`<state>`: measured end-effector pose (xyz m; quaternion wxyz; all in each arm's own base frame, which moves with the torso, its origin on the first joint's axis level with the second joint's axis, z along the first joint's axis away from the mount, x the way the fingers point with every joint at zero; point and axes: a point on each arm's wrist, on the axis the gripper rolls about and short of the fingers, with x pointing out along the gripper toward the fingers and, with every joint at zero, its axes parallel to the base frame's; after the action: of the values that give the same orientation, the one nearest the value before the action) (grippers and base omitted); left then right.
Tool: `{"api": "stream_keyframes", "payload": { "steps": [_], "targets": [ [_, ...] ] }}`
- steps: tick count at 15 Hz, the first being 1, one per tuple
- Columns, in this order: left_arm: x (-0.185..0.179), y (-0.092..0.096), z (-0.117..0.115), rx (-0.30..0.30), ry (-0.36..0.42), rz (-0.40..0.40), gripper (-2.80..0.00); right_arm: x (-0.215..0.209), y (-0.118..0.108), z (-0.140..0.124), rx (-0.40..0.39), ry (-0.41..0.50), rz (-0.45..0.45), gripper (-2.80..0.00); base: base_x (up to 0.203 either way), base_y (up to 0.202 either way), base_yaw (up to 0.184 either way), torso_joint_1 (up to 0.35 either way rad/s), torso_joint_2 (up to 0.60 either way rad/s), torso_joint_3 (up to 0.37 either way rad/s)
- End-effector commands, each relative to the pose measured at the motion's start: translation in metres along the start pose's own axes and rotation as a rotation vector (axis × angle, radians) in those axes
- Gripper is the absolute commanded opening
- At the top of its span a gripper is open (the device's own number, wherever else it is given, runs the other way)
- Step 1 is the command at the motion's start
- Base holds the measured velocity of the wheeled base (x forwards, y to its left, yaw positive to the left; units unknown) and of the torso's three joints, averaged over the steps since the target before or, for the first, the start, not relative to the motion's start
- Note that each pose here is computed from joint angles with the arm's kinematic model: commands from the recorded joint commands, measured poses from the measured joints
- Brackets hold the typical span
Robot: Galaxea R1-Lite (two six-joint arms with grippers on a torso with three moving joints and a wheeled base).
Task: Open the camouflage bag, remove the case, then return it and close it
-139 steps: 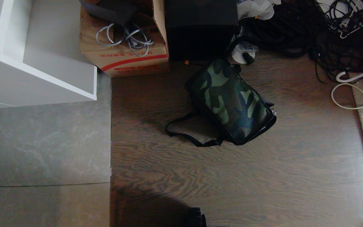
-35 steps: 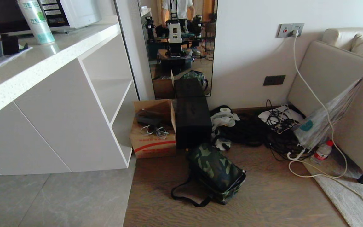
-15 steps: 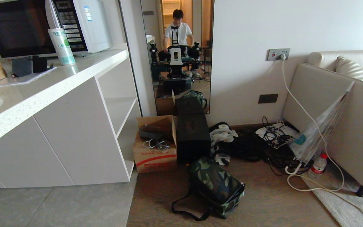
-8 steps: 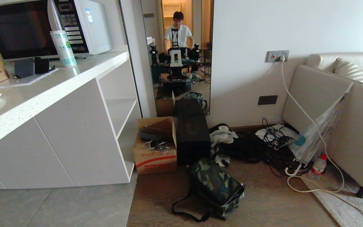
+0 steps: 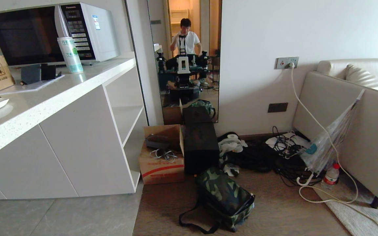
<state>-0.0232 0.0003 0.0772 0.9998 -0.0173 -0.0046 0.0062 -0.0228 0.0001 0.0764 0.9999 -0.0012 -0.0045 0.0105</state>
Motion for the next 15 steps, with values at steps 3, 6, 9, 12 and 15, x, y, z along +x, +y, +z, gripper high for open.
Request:
{"api": "stream_keyframes", "payload": {
  "steps": [3, 6, 9, 12, 15],
  "targets": [
    [0.0, 0.0, 0.0001, -0.001, -0.001, 0.001, -2.8, 0.0001, 0.0, 0.0001, -0.001, 0.001, 0.0, -2.8, 0.0, 0.0, 0.0, 0.0, 0.0, 0.0],
    [0.0, 0.0, 0.0001, -0.001, -0.001, 0.001, -2.8, 0.0, 0.0, 0.0004, -0.001, 0.0, 0.0, -2.8, 0.0, 0.0, 0.0, 0.0, 0.0, 0.0],
    [0.0, 0.0, 0.0, -0.001, 0.0, 0.001, -2.8, 0.0001, 0.0, 0.0001, -0.001, 0.001, 0.002, -2.8, 0.0, 0.0, 0.0, 0.0, 0.0, 0.0],
    [0.0, 0.0, 0.0, -0.001, 0.0, 0.0, -2.8, 0.0001, 0.0, 0.0001, -0.001, 0.001, 0.001, -2.8, 0.0, 0.0, 0.0, 0.0, 0.0, 0.0],
    [0.0, 0.0, 0.0, -0.001, 0.0, 0.0, -2.8, 0.0001, 0.0, 0.0001, -0.001, 0.001, 0.002, -2.8, 0.0, 0.0, 0.0, 0.0, 0.0, 0.0]
  ]
}}
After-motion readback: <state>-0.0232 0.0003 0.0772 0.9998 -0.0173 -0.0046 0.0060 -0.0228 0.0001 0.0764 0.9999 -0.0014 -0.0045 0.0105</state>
